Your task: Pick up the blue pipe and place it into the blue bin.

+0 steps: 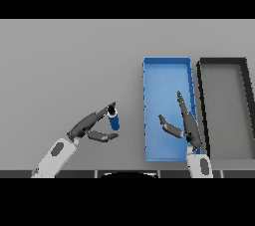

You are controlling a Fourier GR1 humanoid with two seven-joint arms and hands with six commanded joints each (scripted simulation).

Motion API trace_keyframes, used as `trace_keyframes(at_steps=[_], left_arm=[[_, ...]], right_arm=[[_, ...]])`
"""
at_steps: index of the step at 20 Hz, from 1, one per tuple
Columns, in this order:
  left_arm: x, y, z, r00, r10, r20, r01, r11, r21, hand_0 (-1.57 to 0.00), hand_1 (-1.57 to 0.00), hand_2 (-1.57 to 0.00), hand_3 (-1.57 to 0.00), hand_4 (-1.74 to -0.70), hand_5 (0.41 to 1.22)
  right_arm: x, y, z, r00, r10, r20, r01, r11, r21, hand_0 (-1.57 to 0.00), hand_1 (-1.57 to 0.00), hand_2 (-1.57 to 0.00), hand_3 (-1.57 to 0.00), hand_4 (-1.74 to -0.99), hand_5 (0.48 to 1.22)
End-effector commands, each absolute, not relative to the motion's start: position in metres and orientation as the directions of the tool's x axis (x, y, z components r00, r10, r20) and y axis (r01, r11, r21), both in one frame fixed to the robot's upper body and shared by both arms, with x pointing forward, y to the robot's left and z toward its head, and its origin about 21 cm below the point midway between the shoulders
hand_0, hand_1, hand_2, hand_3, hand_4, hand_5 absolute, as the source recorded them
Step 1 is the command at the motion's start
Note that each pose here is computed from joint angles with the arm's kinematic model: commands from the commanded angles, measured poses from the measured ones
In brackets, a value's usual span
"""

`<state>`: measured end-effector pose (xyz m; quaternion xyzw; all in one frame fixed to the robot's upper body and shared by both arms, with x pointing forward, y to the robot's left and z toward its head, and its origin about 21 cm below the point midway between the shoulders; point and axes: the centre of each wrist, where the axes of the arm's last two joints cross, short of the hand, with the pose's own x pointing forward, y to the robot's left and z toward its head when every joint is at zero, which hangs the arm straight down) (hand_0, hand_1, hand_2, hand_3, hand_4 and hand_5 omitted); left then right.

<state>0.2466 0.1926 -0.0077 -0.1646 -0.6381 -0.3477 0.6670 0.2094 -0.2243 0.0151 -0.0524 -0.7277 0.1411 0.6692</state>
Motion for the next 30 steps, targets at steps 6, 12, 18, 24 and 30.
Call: trace_keyframes(at_steps=[6,12,18,24,30], left_arm=[[0.261,0.170,-0.017,-0.076,-0.228,0.971,0.717,0.664,0.212,0.00,0.00,0.00,0.00,-1.17,0.495],[0.265,0.144,-0.020,-0.050,-0.153,0.987,0.698,0.702,0.144,-0.10,-0.26,-0.36,-0.22,-1.32,0.651],[0.252,0.134,-0.029,-0.044,-0.144,0.989,0.709,0.693,0.133,-1.13,-1.20,-1.23,-1.17,-1.60,1.072],[0.250,0.121,-0.014,-0.137,-0.058,0.989,0.687,0.713,0.137,-1.46,-1.48,-1.48,-1.41,-1.70,1.182],[0.257,0.107,0.024,-0.218,0.023,0.976,0.700,0.700,0.140,-1.54,-1.55,-1.55,-1.47,-1.73,1.211]], right_arm=[[0.210,-0.229,0.016,-0.098,0.261,0.960,-0.119,0.955,-0.272,0.00,0.00,0.00,0.00,-1.204,0.607],[0.207,-0.232,0.013,-0.084,0.258,0.963,-0.112,0.957,-0.266,0.00,0.00,0.00,0.00,-1.198,0.605],[0.214,-0.236,0.016,-0.082,0.253,0.964,-0.106,0.959,-0.261,0.00,0.00,0.00,0.00,-1.198,0.604],[0.211,-0.233,0.013,-0.090,0.256,0.963,-0.120,0.957,-0.265,0.00,0.00,0.00,0.00,-1.189,0.603],[0.211,-0.235,0.014,-0.098,0.273,0.957,-0.118,0.952,-0.284,0.00,0.00,0.00,0.00,-1.164,0.602]])
